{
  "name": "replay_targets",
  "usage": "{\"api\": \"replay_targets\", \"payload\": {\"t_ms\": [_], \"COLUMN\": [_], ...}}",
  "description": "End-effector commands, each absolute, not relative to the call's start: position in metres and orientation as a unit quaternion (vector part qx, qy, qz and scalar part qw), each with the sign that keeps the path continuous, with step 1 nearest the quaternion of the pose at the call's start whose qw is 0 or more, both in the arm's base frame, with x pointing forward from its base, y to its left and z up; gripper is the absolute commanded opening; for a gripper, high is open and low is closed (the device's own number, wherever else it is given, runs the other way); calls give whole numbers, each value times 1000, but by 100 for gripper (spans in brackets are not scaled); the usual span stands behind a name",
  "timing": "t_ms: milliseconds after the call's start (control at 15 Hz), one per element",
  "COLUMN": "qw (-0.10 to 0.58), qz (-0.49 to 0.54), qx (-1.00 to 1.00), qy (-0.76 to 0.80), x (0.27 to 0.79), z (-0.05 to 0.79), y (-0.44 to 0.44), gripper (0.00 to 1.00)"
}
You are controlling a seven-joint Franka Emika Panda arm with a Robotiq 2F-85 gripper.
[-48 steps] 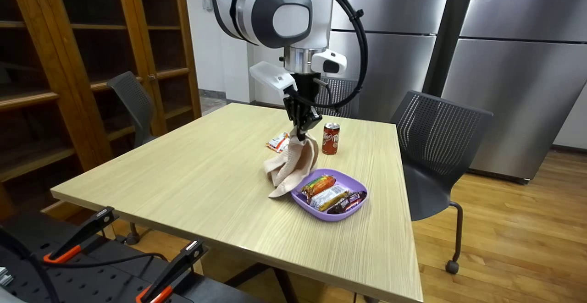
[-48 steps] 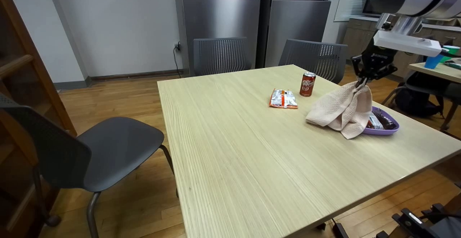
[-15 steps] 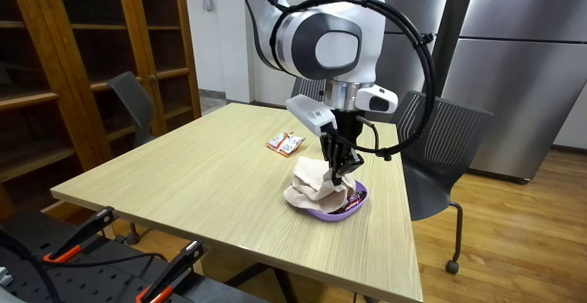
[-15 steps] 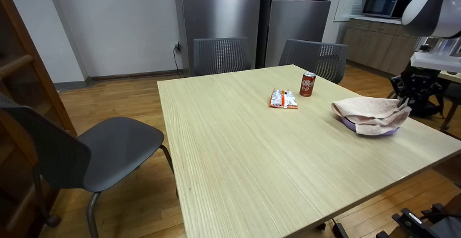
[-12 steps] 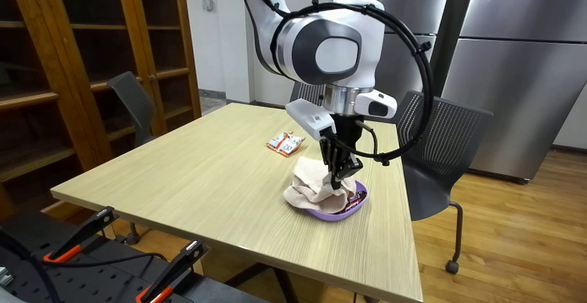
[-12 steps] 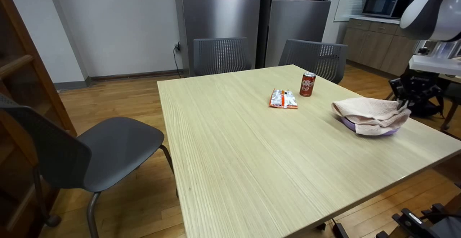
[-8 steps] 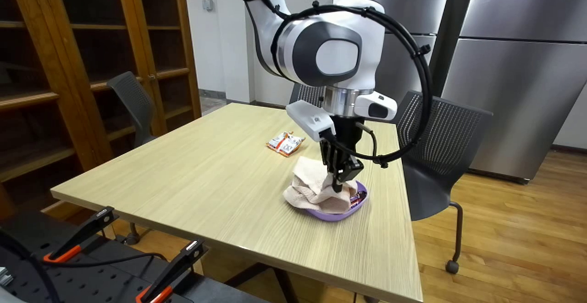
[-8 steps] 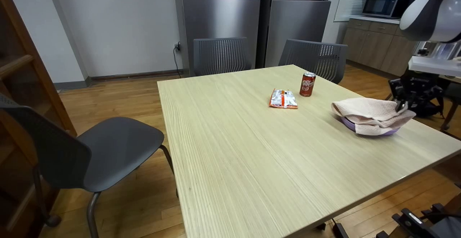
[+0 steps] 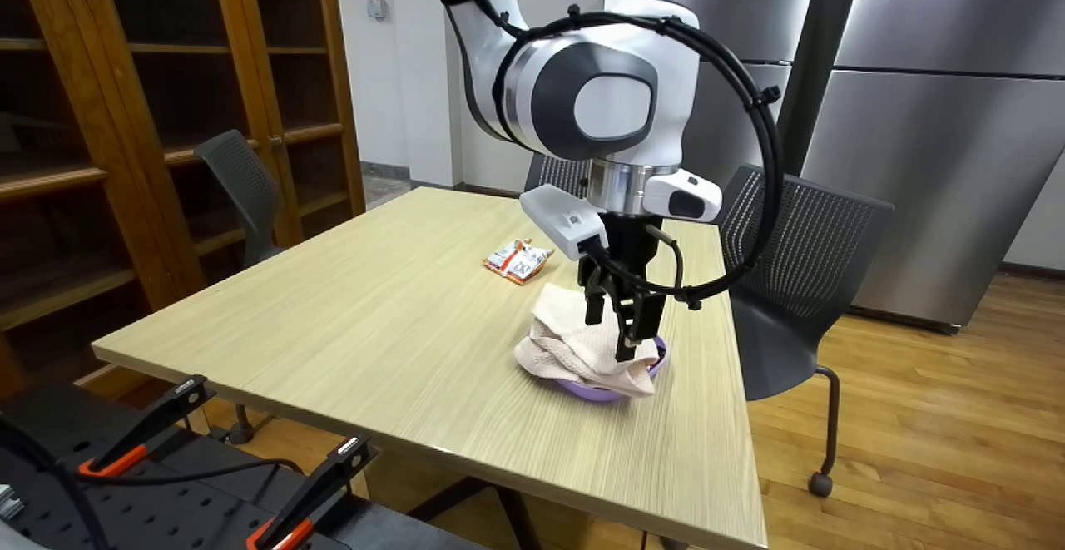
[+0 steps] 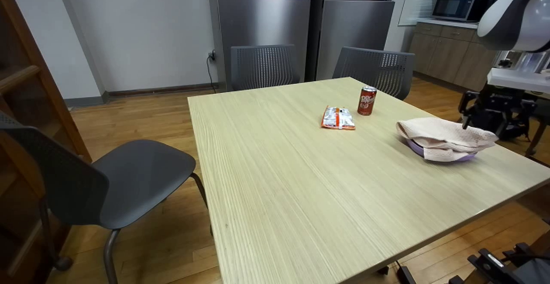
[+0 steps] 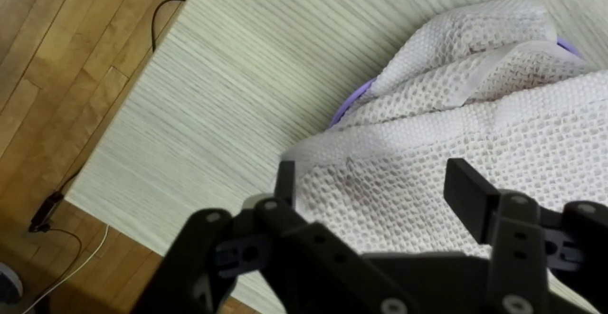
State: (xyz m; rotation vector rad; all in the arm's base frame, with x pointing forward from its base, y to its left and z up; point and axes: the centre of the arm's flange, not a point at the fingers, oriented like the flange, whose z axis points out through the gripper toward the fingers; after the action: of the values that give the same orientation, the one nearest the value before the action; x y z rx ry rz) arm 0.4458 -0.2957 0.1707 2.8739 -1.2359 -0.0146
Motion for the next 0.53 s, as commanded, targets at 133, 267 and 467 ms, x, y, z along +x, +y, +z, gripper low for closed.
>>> {"api": "replay_targets", "payload": {"t_ms": [133,267,467], "qw": [14,14,14], "qz": [-12,-14,-11], "qx": [915,915,914], "qy": [-403,-403,-406], "x": [449,448,446], "z": [165,163,162], "y": [-301,-302,-306], "gripper": [100,100,100]}}
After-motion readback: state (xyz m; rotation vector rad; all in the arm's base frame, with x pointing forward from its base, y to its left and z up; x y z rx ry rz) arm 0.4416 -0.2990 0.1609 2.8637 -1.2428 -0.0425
